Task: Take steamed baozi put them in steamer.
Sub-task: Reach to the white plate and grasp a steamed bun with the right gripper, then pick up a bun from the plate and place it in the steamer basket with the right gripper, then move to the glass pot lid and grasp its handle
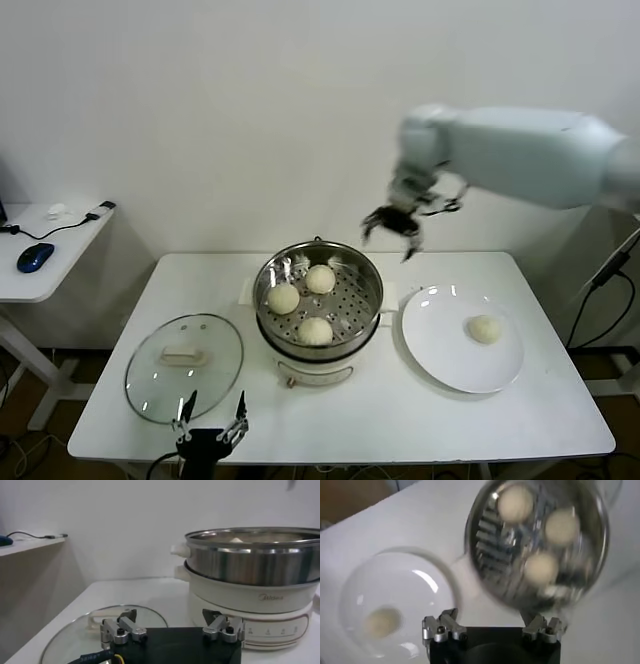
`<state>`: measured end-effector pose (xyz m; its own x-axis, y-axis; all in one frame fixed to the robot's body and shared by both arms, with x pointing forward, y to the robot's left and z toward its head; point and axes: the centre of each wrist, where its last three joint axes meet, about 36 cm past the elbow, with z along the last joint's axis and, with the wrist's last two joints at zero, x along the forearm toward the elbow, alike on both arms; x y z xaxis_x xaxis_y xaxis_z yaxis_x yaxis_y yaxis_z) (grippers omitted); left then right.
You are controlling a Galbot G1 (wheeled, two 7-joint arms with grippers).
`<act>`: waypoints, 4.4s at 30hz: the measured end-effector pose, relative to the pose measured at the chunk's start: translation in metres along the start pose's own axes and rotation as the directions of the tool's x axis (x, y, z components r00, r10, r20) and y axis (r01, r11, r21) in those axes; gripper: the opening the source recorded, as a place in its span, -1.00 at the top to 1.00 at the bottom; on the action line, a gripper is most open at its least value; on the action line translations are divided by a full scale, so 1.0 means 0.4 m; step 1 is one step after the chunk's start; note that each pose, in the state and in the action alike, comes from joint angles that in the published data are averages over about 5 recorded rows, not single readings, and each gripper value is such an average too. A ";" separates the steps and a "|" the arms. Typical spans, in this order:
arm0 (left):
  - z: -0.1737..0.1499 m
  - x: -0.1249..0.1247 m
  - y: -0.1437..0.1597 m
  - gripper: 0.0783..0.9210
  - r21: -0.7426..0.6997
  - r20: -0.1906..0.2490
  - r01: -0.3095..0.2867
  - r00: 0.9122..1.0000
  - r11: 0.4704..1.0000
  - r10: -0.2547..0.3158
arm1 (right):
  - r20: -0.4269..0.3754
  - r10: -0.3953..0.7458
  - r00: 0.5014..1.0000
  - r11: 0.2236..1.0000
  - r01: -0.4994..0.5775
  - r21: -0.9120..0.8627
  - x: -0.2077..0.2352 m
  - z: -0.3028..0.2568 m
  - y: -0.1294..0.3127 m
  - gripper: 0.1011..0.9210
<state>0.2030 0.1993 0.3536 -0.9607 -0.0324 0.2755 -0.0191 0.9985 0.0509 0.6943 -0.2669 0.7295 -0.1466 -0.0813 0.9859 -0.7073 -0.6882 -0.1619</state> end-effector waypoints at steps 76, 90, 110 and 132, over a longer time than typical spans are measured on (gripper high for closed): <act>-0.033 0.019 -0.014 -0.77 0.007 0.010 -0.034 0.999 0.999 0.034 | 0.080 0.114 0.990 0.850 -0.056 -0.524 0.030 -0.083 0.007 -0.37; -0.051 0.019 -0.011 -0.77 0.015 0.028 -0.035 0.999 0.999 0.034 | 0.076 0.079 0.994 0.872 -0.032 -0.489 -0.050 -0.359 -0.128 -0.37; -0.061 0.014 -0.010 -0.77 0.032 0.028 -0.033 0.999 0.999 0.032 | 0.004 0.027 1.000 0.873 -0.021 -0.488 -0.322 -0.409 -0.184 -0.37; -0.069 0.011 -0.004 -0.77 0.033 0.030 -0.038 0.999 0.999 0.037 | 0.136 0.248 0.959 0.797 -0.122 -0.592 -0.165 -0.256 -0.121 -0.76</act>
<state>0.2065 0.1965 0.3814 -0.9686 0.0061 0.2486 0.0084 0.9999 0.0083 0.6673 -0.1543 0.6679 -0.2220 -0.3471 0.9112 -0.9549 -0.1118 -0.2752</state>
